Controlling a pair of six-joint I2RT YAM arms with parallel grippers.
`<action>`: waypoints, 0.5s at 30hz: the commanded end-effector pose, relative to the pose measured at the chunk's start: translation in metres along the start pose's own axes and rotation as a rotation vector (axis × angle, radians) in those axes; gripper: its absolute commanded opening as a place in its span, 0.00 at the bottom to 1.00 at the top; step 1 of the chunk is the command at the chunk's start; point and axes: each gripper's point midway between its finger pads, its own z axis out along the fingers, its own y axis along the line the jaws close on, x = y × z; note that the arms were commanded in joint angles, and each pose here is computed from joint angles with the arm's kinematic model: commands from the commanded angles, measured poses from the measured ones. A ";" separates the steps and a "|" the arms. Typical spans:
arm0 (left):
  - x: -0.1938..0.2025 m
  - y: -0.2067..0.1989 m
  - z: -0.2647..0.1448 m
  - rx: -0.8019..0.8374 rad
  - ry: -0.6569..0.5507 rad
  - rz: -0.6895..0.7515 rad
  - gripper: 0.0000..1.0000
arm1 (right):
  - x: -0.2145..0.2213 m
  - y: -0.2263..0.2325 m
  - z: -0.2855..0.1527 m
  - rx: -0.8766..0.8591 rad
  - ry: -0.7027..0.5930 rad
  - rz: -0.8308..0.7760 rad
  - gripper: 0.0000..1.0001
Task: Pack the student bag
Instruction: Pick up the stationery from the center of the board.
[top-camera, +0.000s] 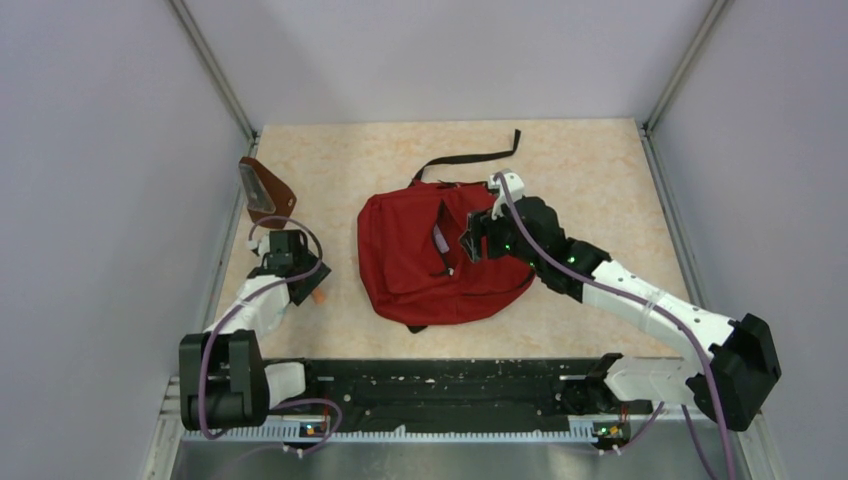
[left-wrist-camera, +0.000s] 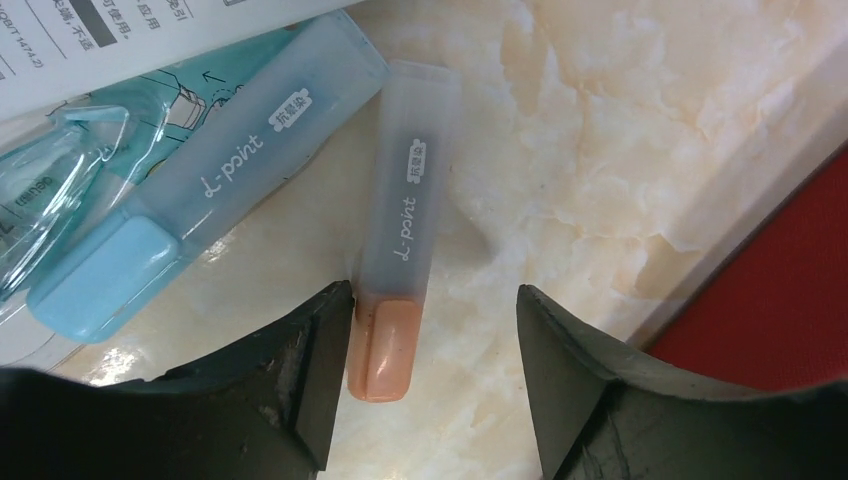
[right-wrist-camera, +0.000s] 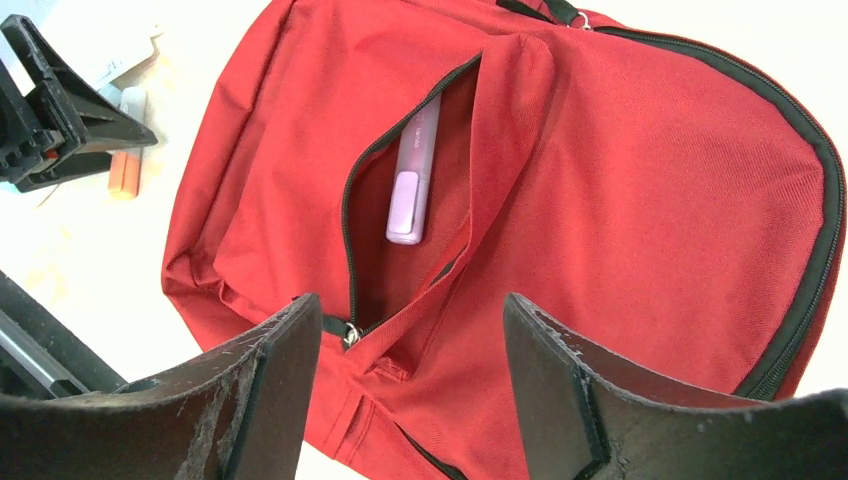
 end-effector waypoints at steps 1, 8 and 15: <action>-0.006 -0.009 0.004 0.023 -0.019 -0.028 0.64 | -0.019 0.002 -0.006 -0.019 -0.072 0.025 0.64; 0.004 -0.003 0.014 -0.017 0.026 -0.040 0.47 | -0.019 0.003 -0.006 -0.021 -0.075 0.030 0.60; 0.010 -0.003 0.017 -0.001 0.038 -0.057 0.22 | -0.019 0.002 -0.007 -0.019 -0.077 0.029 0.58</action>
